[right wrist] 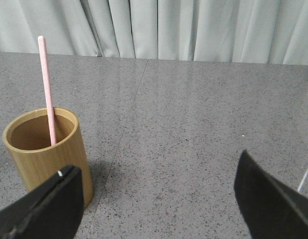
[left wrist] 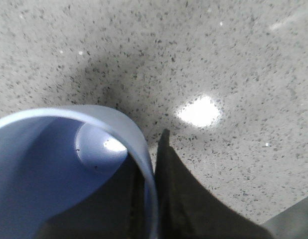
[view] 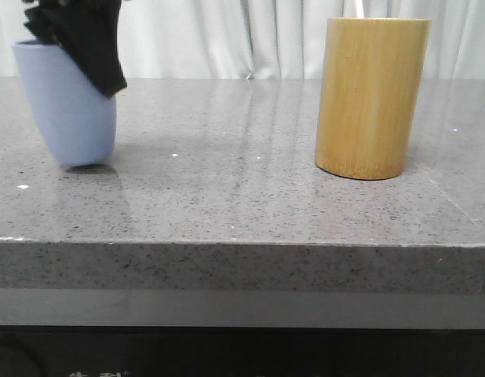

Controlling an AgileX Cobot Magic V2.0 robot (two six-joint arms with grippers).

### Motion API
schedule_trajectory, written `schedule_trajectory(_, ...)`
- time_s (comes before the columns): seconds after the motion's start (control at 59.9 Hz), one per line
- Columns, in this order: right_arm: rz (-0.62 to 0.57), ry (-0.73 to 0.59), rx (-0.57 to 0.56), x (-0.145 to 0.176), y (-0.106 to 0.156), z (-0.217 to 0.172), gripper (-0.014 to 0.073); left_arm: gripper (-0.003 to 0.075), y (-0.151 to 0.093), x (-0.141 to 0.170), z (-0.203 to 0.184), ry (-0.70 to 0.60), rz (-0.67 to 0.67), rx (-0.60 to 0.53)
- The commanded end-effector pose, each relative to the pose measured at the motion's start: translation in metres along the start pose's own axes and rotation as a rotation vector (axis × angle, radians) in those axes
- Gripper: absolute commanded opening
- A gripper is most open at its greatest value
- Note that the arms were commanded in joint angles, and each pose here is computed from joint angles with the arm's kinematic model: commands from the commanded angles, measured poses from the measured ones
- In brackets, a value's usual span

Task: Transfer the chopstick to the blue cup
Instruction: 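Reach the left gripper down and grasp the light-blue cup's rim, then lift the blue cup with the left gripper, set it beside the bamboo holder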

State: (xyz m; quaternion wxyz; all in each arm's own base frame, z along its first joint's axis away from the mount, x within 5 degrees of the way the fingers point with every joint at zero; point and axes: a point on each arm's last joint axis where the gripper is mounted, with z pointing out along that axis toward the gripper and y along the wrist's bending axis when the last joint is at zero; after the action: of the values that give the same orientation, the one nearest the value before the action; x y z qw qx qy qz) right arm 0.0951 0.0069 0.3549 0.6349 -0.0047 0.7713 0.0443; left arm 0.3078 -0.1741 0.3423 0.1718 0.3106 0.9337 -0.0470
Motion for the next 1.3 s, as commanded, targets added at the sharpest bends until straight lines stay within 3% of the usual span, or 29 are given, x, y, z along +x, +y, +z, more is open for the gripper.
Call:
schedule_trajectory(0.0, 0.001, -0.098, 0.004, -0.017, 0.000, -0.002, 0.0624, -0.0019, -0.009, -0.007, -0.040, -0.104, 0.022, 0.003)
schedule_trajectory(0.234, 0.001, -0.098, 0.004, -0.017, 0.000, -0.002, 0.0624, -0.0018, -0.043, -0.027, -0.064, -0.218, 0.106, 0.053)
schedule_trajectory(0.551, 0.001, -0.098, 0.004, -0.017, 0.000, -0.002, 0.0624, -0.0018, -0.098, -0.048, -0.029, -0.165, 0.225, 0.136)
schedule_trajectory(0.751, 0.001, -0.098, 0.004, -0.017, 0.000, -0.002, 0.0624, -0.0010, -0.109, -0.050, -0.013, -0.130, 0.246, 0.146)
schedule_trajectory(0.835, 0.001, -0.097, 0.004, -0.017, 0.000, -0.002, 0.0624, 0.0038, -0.109, -0.051, -0.012, -0.131, 0.246, 0.142)
schedule_trajectory(1.035, 0.001, -0.096, 0.004, -0.017, 0.000, -0.002, 0.0624, 0.0235, -0.109, -0.052, -0.012, -0.135, 0.246, 0.142)
schedule_trajectory(1.286, 0.001, -0.096, 0.004, -0.017, 0.000, -0.002, 0.0624, 0.0276, -0.107, -0.053, -0.035, -0.196, 0.230, 0.144)
